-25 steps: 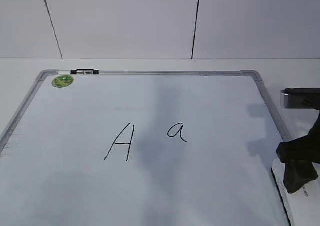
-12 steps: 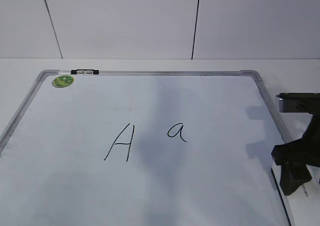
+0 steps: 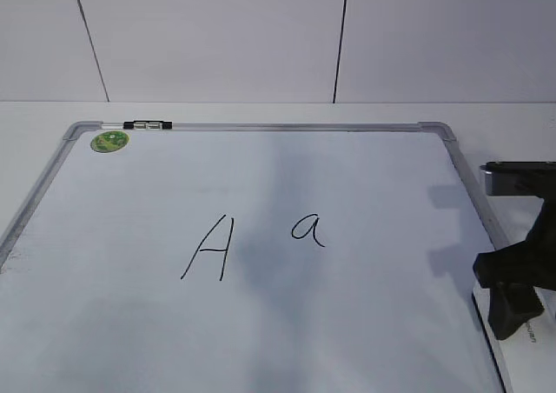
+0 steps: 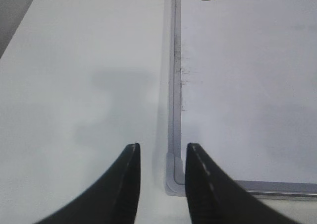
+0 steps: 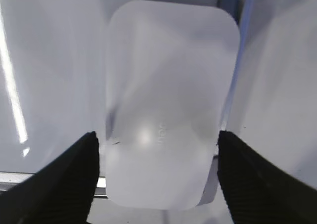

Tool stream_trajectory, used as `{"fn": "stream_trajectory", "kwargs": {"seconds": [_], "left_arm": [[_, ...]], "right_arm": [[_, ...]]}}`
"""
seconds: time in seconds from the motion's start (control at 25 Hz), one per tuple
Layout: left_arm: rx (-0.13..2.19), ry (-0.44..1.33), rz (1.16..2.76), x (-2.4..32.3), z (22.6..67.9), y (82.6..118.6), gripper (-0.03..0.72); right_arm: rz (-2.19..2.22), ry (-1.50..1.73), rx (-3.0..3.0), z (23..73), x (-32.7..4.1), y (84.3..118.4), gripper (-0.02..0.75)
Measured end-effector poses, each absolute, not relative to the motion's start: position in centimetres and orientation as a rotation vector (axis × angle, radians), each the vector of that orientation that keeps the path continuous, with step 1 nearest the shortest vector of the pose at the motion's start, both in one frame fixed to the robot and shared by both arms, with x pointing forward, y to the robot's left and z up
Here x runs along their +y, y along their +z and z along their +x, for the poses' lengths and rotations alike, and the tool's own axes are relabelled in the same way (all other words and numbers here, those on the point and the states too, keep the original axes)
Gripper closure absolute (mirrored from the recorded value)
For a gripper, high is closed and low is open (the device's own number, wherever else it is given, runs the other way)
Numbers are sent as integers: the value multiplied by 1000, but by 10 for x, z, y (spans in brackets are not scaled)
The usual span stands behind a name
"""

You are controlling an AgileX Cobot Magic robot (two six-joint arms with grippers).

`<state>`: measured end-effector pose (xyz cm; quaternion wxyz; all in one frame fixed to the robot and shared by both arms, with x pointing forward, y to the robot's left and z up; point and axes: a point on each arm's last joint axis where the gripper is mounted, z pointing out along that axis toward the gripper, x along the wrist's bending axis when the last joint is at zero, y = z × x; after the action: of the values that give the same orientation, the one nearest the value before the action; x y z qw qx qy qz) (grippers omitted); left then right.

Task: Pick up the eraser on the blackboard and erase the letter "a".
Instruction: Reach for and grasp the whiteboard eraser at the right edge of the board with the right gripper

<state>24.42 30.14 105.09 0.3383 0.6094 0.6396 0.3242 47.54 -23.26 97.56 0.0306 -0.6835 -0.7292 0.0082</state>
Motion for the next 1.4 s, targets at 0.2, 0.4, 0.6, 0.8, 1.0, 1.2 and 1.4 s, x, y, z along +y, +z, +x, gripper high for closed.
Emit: {"fn": "stream_trajectory", "kwargs": {"seconds": [0.2,0.4,0.6,0.8,1.0,1.2,1.4], "left_arm": [[1666,845,1587,301,244,1051,449],[1666,845,1587,301,244,1051,450],[1666,845,1587,301,244,1051,452],[1666,845,1587,301,244,1051,451],[1666,845,1587,301,244,1051,451],[1666,845,1587,301,244,1051,451],[1666,845,1587,301,244,1051,451]], "right_arm": [[-2104,45,-2276,476,-235,975,144],[-2104,46,-2278,476,-235,975,144],[-2112,19,-2287,478,-234,975,145],[-2112,19,-2286,478,-234,975,145],[-2113,41,-2284,477,-235,975,145],[-2104,86,-2283,475,-237,976,145],[-2093,109,-2245,471,-236,976,111]]}}
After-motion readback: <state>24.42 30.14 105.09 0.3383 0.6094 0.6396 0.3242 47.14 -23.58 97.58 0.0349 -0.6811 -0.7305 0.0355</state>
